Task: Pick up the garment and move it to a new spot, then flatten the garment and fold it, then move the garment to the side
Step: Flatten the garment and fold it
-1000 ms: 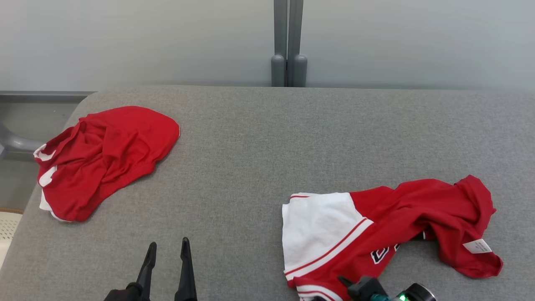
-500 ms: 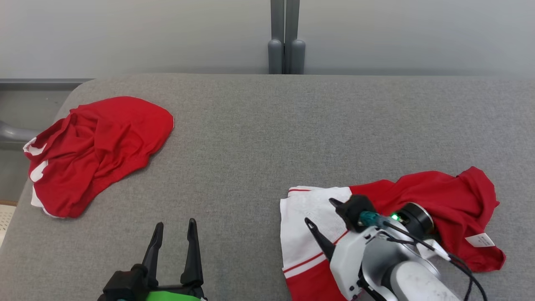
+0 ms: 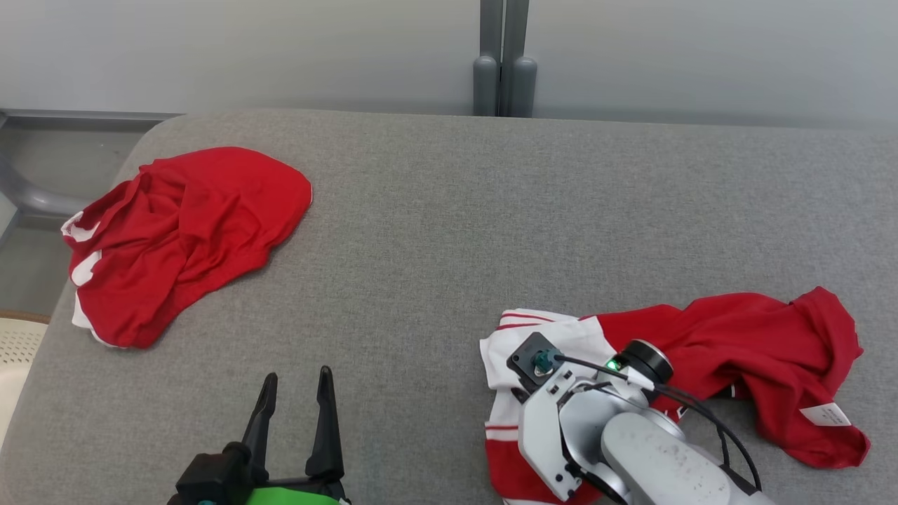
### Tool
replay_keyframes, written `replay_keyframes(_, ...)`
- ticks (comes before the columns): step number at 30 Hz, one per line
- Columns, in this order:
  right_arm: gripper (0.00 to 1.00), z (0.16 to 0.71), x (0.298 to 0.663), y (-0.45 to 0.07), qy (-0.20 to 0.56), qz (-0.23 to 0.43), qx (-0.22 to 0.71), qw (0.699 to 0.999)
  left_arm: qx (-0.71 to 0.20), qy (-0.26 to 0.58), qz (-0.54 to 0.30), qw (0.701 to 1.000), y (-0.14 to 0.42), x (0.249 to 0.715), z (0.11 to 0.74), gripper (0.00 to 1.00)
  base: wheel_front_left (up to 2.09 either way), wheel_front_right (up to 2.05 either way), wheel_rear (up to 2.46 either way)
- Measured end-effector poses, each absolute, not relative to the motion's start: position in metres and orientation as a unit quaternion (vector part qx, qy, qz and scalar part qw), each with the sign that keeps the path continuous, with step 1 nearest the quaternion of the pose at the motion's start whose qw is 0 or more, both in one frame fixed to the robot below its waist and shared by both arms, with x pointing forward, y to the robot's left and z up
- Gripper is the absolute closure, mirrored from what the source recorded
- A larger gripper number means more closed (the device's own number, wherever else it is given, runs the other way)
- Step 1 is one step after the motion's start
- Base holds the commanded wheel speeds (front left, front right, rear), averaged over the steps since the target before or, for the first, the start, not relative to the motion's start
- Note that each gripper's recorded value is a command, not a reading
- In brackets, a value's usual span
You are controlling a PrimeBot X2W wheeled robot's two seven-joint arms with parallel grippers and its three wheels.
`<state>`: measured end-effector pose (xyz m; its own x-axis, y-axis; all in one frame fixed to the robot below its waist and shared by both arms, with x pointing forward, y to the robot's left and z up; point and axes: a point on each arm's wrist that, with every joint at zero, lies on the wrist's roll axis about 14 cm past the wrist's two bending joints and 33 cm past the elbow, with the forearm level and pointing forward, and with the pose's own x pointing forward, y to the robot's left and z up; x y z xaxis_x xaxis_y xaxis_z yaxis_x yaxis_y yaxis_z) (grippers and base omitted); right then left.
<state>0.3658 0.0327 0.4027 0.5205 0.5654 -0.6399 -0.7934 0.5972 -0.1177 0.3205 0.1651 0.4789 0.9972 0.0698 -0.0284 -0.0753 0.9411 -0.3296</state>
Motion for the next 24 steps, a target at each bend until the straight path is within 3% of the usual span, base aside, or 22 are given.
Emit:
replay_keyframes(4, 1.0, 0.427, 0.383, 0.04, 0.231, 0.396, -0.174, 0.872, -0.168, 0.005, 0.041, 0.985, 0.167, 0.317, 0.48, 0.0, 0.0, 0.0, 0.0)
replay_keyframes(7, 1.0, 0.468, 0.401, 0.049, 0.15, 0.392, -0.153, 0.894, -0.168, 0.001, 0.042, 0.985, 0.168, 0.315, 0.482, 0.0, 0.0, 0.0, 0.0)
replay_keyframes(9, 1.0, 0.493, 0.402, 0.064, 0.093, 0.409, -0.159, 0.894, -0.168, -0.002, 0.041, 0.985, 0.168, 0.315, 0.484, 0.0, 0.0, 0.0, 0.0)
replay_keyframes(11, 1.0, 0.503, 0.382, 0.089, 0.06, 0.453, -0.162, 0.875, -0.167, -0.005, 0.039, 0.985, 0.167, 0.314, 0.486, 0.0, 0.0, 0.0, 0.0)
replay_keyframes(14, 1.0, 0.475, 0.327, 0.117, 0.07, 0.543, -0.192, 0.814, -0.166, -0.007, 0.037, 0.985, 0.166, 0.312, 0.487, 0.0, 0.0, 0.0, 0.0)
replay_keyframes(18, 0.96, 0.436, 0.31, 0.101, 0.112, 0.575, -0.234, 0.775, -0.166, -0.01, 0.048, 0.985, 0.172, 0.308, 0.487, 0.0, 0.0, 0.0, 0.0)
replay_keyframes(19, 0.08, 0.432, 0.311, 0.097, 0.115, 0.577, -0.238, 0.773, -0.165, -0.01, 0.051, 0.985, 0.174, 0.307, 0.487, 0.0, 0.0, 0.0, 0.0)
replay_keyframes(20, 0.0, 0.43, 0.313, 0.096, 0.117, 0.575, -0.233, 0.775, -0.165, -0.01, 0.054, 0.985, 0.175, 0.305, 0.487, 0.0, 0.0, 0.0, 0.0)
replay_keyframes(24, 0.0, 0.437, 0.319, 0.094, 0.109, 0.57, -0.21, 0.787, -0.167, -0.003, 0.067, 0.984, 0.18, 0.296, 0.481, 0.0, 0.0, 0.0, 0.0)
